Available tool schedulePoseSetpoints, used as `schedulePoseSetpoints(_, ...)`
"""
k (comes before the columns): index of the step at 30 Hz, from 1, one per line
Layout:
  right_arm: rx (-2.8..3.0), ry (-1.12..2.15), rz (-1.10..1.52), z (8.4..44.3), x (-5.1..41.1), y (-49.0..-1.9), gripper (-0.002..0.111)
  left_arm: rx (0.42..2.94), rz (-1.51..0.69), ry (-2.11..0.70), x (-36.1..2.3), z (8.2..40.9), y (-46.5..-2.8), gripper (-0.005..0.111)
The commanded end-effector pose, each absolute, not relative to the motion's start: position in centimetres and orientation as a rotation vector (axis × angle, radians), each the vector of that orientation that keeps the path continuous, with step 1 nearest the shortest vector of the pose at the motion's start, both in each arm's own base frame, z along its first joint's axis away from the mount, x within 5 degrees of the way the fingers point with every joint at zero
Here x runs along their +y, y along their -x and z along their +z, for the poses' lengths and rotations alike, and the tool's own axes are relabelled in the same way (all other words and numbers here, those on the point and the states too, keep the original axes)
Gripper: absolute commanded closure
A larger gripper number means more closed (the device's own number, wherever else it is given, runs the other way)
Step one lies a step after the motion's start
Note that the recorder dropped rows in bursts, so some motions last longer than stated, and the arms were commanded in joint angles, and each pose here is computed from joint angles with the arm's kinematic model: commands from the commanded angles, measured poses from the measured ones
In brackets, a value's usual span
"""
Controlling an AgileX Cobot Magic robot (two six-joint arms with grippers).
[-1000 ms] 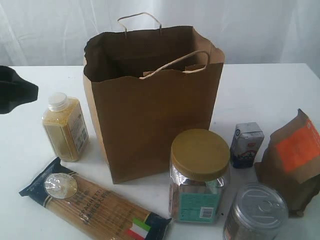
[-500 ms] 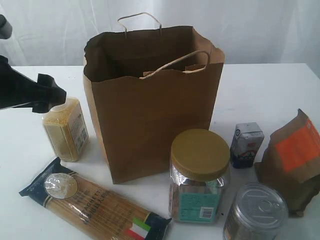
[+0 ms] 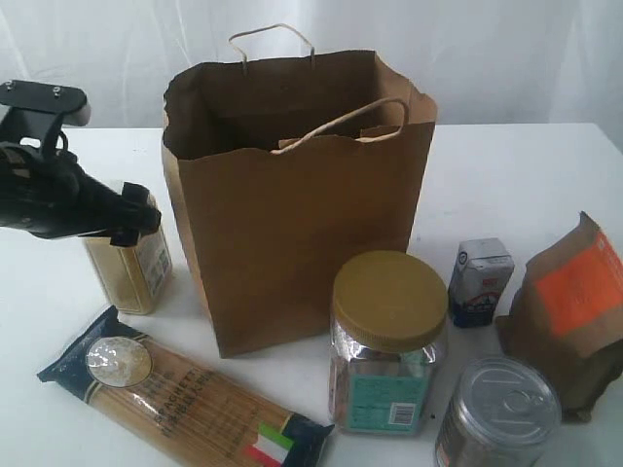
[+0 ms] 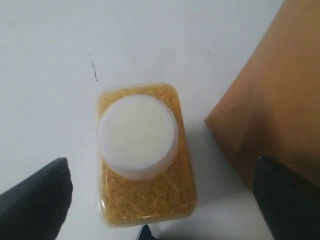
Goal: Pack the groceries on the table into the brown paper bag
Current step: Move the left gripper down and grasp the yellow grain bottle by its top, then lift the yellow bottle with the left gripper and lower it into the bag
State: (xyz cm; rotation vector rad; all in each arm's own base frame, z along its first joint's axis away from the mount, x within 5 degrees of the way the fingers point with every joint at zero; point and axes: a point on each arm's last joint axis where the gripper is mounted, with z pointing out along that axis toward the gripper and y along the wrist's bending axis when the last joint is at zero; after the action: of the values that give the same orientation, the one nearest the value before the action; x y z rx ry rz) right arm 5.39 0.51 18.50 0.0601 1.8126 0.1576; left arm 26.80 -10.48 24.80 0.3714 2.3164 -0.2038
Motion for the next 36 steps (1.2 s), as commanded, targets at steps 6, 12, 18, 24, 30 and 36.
schedulePoseSetpoints(6, 1.799, -0.059, 0.156, 18.5, 0.5, -5.4, 0.108, 2.323, -0.154, -0.365, -9.8, 22.9, -28.6, 0.010)
schedulePoseSetpoints(12, 1.799, -0.059, 0.156, 18.5, 0.5, -5.4, 0.108, 2.343, -0.149, -0.363, -9.8, 22.1, -29.0, 0.014)
schedulePoseSetpoints(18, 1.799, -0.059, 0.156, 18.5, 0.5, -5.4, 0.108, 2.365, -0.144, -0.369, -9.9, 21.4, -29.2, 0.057)
schedulePoseSetpoints(24, 1.799, -0.059, 0.156, 18.5, 0.5, -5.4, 0.108, 2.386, -0.113, -0.412, -9.8, 21.2, -29.0, 0.106)
schedulePoseSetpoints(30, 1.799, -0.059, 0.156, 18.5, 0.5, -5.4, 0.108, 2.424, -0.102, -0.399, -9.5, 22.7, -27.6, 0.107)
schedulePoseSetpoints(36, 1.799, -0.059, 0.156, 18.5, 0.5, -5.4, 0.108, 2.318, -0.116, -0.364, -8.4, 27.6, -24.8, 0.107)
